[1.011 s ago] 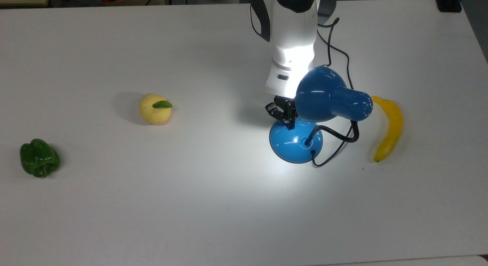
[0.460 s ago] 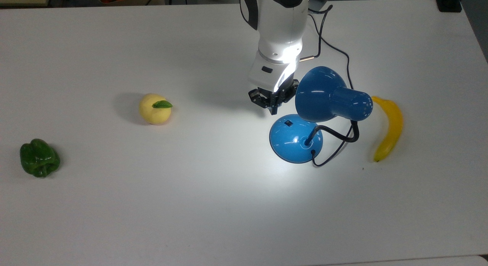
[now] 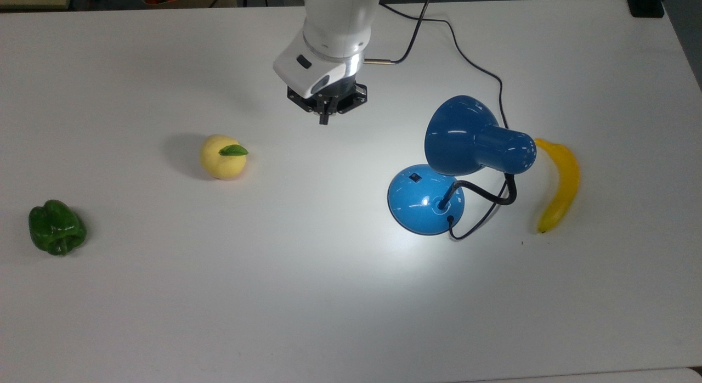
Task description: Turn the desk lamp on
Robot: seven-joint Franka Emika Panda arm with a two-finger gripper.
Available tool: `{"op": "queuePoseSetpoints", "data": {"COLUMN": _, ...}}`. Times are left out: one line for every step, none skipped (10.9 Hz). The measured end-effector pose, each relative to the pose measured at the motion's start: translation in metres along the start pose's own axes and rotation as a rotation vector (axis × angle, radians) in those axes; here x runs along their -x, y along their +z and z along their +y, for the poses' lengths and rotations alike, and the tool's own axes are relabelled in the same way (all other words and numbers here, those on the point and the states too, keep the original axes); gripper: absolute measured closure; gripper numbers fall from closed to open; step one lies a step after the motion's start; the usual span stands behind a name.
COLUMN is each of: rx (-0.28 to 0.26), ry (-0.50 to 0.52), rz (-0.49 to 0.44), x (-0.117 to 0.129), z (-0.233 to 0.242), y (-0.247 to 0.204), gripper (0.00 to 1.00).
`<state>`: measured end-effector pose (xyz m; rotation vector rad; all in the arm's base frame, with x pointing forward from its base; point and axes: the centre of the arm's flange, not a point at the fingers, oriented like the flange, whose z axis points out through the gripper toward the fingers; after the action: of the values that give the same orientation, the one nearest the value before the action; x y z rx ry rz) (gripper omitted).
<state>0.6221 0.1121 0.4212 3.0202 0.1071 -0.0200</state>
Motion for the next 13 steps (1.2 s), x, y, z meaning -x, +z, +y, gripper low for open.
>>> {"op": "queuePoseSetpoints", "data": {"rx": 0.006, "ry": 0.024, "rz": -0.009, "x": 0.004, "z": 0.011, "y": -0.009, "gripper": 0.99}}
{"op": "queuePoseSetpoints", "data": {"rx": 0.011, "ry": 0.058, "rz": -0.021, "x": 0.011, "z": 0.03, "y": -0.025, "gripper": 0.99}}
{"op": "queuePoseSetpoints", "data": {"rx": 0.014, "ry": 0.09, "rz": -0.023, "x": 0.019, "z": 0.049, "y": -0.043, "gripper": 0.99}}
{"op": "queuePoseSetpoints", "data": {"rx": 0.017, "ry": 0.123, "rz": -0.019, "x": 0.029, "z": 0.069, "y": -0.064, "gripper": 0.99}}
{"op": "queuePoseSetpoints", "data": {"rx": 0.012, "ry": 0.141, "rz": -0.019, "x": 0.039, "z": 0.085, "y": -0.082, "gripper": 0.99}}
{"op": "queuePoseSetpoints", "data": {"rx": -0.006, "ry": 0.145, "rz": -0.021, "x": 0.049, "z": 0.097, "y": -0.1, "gripper": 0.99}}
{"op": "queuePoseSetpoints", "data": {"rx": -0.027, "ry": 0.149, "rz": -0.017, "x": 0.058, "z": 0.11, "y": -0.116, "gripper": 0.99}}
{"op": "queuePoseSetpoints", "data": {"rx": -0.045, "ry": 0.149, "rz": -0.007, "x": 0.066, "z": 0.123, "y": -0.13, "gripper": 0.99}}
{"op": "queuePoseSetpoints", "data": {"rx": -0.05, "ry": 0.151, "rz": 0.004, "x": 0.072, "z": 0.133, "y": -0.14, "gripper": 0.99}}
{"op": "queuePoseSetpoints", "data": {"rx": -0.052, "ry": 0.155, "rz": 0.012, "x": 0.077, "z": 0.138, "y": -0.147, "gripper": 0.99}}
{"op": "queuePoseSetpoints", "data": {"rx": -0.052, "ry": 0.156, "rz": 0.015, "x": 0.078, "z": 0.139, "y": -0.149, "gripper": 0.99}}
{"op": "queuePoseSetpoints", "data": {"rx": -0.052, "ry": 0.155, "rz": 0.015, "x": 0.078, "z": 0.138, "y": -0.149, "gripper": 0.99}}
{"op": "queuePoseSetpoints", "data": {"rx": -0.052, "ry": 0.153, "rz": 0.015, "x": 0.078, "z": 0.137, "y": -0.149, "gripper": 0.99}}
